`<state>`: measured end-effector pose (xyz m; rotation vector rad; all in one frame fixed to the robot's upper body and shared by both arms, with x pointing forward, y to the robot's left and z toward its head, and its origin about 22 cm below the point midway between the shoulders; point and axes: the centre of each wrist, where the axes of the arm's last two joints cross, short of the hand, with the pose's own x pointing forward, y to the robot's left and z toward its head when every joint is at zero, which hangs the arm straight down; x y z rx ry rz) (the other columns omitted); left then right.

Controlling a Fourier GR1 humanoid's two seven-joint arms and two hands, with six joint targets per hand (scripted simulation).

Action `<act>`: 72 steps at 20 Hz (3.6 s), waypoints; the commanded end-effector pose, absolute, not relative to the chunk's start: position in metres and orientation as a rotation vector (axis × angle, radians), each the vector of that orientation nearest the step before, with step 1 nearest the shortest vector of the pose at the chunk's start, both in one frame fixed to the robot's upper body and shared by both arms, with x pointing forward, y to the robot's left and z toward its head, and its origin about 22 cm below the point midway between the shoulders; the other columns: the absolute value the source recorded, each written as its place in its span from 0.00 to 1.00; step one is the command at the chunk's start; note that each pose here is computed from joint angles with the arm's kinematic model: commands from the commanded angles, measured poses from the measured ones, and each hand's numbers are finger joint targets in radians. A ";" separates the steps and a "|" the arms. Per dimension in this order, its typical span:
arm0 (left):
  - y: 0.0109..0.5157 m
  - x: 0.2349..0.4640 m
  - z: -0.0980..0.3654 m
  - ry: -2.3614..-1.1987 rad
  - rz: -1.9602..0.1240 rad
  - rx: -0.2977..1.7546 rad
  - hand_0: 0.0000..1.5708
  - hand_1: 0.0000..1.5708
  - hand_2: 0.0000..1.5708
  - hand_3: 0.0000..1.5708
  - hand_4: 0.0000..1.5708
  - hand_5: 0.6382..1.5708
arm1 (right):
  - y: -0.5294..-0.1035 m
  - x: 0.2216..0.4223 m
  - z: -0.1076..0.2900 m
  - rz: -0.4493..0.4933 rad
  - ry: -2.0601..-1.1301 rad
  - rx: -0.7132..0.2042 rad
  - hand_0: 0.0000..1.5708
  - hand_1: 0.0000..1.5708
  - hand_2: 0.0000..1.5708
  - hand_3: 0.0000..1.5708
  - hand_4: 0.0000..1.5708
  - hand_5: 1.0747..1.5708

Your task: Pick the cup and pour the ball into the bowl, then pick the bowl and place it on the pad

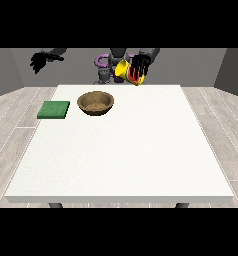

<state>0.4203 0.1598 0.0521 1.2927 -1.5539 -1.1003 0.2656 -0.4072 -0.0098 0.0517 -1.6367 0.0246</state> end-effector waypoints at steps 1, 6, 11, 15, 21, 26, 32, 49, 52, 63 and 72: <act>0.131 0.415 0.042 -1.474 -1.322 1.442 0.96 0.96 1.00 1.00 0.90 0.79 | -0.400 0.261 -0.019 0.053 -1.603 0.073 0.00 0.00 0.00 0.00 0.00 1.00; 0.068 0.402 0.044 -1.435 -1.653 1.486 0.95 0.95 1.00 1.00 1.00 0.45 | -0.411 0.264 -0.018 0.036 -1.601 0.059 0.00 0.00 0.00 0.00 0.00 1.00; 0.062 0.403 0.040 -1.266 -1.974 1.744 0.97 0.97 1.00 1.00 0.96 0.63 | -0.400 0.270 -0.022 0.014 -1.615 0.072 0.00 0.00 0.00 0.00 0.00 1.00; 0.078 0.400 0.025 -1.154 -2.158 1.807 0.93 0.93 1.00 1.00 0.94 0.62 | -0.395 0.264 -0.029 0.027 -1.605 0.082 0.00 0.00 0.00 0.00 0.00 1.00; 0.031 0.375 0.018 -1.189 -2.249 1.764 0.92 0.92 1.00 1.00 0.97 0.53 | -0.416 0.273 -0.010 -0.004 -1.540 0.063 0.00 0.00 0.00 0.00 0.00 1.00; 0.052 0.398 0.063 -1.509 -1.543 1.507 0.95 0.95 1.00 1.00 1.00 0.49 | -0.392 0.270 -0.033 -0.073 -1.540 0.027 0.00 0.00 0.00 0.00 0.14 0.99; 0.088 0.391 0.045 -1.571 -0.853 1.063 0.65 0.65 0.80 0.60 0.89 0.71 | -0.396 0.257 -0.038 -0.121 -1.526 -0.005 0.00 0.00 0.00 0.00 0.16 0.99; 0.173 0.326 -0.010 -1.813 -0.206 0.148 0.00 0.00 0.00 0.00 0.00 0.99 | -0.272 0.295 -0.054 -0.211 -1.615 0.000 0.00 0.00 0.00 0.00 0.20 1.00; 0.191 0.337 0.002 -1.850 -0.213 0.131 0.00 0.00 0.00 0.00 0.00 0.99 | -0.273 0.326 -0.032 -0.200 -1.614 -0.005 0.00 0.00 0.00 0.00 0.20 1.00; 0.217 0.331 0.011 -1.840 -0.214 0.145 0.00 0.00 0.00 0.00 0.00 0.99 | -0.282 0.322 -0.073 -0.211 -1.555 0.005 0.00 0.00 0.00 0.00 0.10 0.98; 0.223 0.343 0.059 -1.908 -0.235 0.142 0.00 0.00 0.00 0.00 0.00 0.99 | -0.270 0.311 -0.103 -0.383 -1.414 -0.034 0.00 0.00 0.00 0.00 0.30 0.95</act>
